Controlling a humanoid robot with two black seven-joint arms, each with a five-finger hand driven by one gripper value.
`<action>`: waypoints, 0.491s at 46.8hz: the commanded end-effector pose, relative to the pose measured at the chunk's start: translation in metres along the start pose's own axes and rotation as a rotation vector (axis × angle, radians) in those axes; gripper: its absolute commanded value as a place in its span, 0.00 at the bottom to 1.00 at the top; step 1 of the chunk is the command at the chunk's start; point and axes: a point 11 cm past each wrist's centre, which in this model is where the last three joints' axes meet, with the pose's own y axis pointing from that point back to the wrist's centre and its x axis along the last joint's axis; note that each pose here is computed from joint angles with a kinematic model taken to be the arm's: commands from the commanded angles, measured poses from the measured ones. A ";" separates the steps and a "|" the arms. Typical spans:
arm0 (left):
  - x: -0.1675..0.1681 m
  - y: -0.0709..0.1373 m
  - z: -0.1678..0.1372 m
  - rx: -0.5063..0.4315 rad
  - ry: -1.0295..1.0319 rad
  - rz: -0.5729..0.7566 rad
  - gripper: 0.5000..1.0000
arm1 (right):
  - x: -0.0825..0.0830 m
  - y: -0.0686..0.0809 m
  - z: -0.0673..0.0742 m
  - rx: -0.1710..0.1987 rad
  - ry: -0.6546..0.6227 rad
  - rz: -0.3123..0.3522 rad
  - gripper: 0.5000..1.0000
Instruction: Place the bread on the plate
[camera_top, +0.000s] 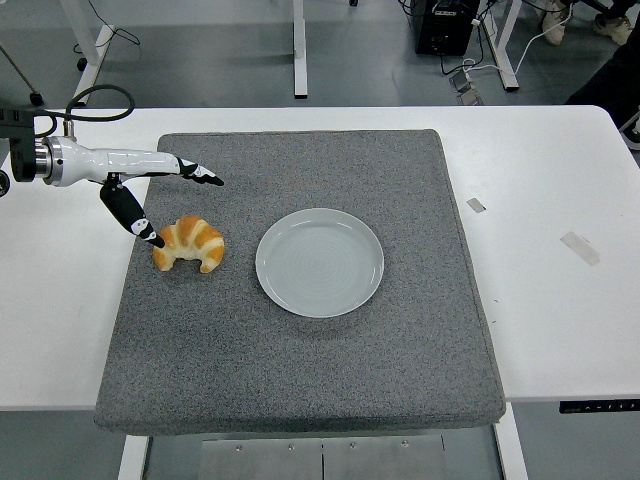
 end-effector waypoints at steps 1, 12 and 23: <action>-0.002 -0.001 0.000 0.000 -0.009 -0.005 0.93 | 0.000 0.000 0.001 -0.001 -0.001 0.000 1.00; -0.010 -0.006 -0.002 0.011 -0.055 -0.017 0.89 | 0.000 0.000 0.000 0.000 0.001 0.000 1.00; -0.018 -0.017 0.002 0.002 -0.091 -0.020 0.88 | 0.000 0.000 0.001 -0.001 -0.001 0.000 1.00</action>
